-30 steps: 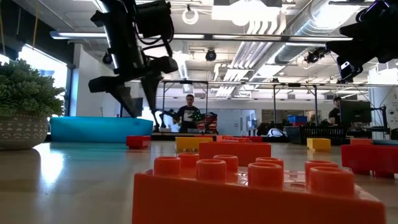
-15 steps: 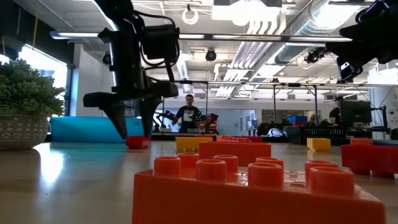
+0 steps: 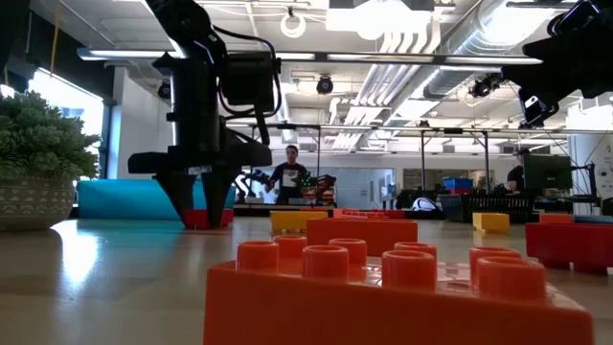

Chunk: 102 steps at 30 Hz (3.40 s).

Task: Sort & place blocks by color
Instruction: Put the red game piece into the blue bin, then put the yellow game piece into the black bin

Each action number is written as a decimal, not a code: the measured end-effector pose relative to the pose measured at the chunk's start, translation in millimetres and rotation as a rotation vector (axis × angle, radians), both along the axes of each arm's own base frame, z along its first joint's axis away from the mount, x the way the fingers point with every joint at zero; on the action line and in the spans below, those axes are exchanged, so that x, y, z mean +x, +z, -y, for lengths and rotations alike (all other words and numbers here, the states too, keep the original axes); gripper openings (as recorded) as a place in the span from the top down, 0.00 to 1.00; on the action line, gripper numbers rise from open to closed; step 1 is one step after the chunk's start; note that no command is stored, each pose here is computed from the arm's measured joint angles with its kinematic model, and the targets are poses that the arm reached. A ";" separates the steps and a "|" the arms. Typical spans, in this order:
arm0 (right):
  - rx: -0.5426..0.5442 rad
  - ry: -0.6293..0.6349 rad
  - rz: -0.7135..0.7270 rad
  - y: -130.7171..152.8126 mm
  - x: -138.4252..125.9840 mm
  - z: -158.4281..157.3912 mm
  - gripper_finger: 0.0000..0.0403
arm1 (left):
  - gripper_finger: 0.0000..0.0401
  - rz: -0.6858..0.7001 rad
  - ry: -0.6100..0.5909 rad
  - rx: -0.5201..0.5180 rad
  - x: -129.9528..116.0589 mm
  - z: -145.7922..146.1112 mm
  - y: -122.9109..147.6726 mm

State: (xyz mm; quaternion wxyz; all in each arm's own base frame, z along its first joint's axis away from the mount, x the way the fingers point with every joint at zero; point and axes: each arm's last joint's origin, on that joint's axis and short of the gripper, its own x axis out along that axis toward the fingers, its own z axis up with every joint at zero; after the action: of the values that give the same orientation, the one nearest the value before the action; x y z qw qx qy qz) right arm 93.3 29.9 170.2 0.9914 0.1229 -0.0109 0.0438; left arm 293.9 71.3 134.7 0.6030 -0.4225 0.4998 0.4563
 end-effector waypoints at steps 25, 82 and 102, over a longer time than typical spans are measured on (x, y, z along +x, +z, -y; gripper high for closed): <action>0.000 0.000 0.000 0.0 0.0 0.0 0.64 | 0.73 0.214 -0.320 0.286 -34.3 -29.5 92.9; -0.043 -0.011 0.003 0.0 0.0 0.2 0.64 | 0.70 -0.039 0.110 0.110 -114.7 -143.7 53.6; 0.529 -0.075 0.023 4.3 -0.1 3.1 0.64 | 0.51 -0.053 0.129 0.021 -110.6 -147.6 33.6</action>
State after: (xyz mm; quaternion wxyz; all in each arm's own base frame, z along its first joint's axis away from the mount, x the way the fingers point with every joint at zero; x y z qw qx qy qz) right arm 93.2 26.8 174.5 0.9255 0.3768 -0.0379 0.0039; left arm 183.3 218.9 168.3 0.5634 -0.4353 0.4824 0.5103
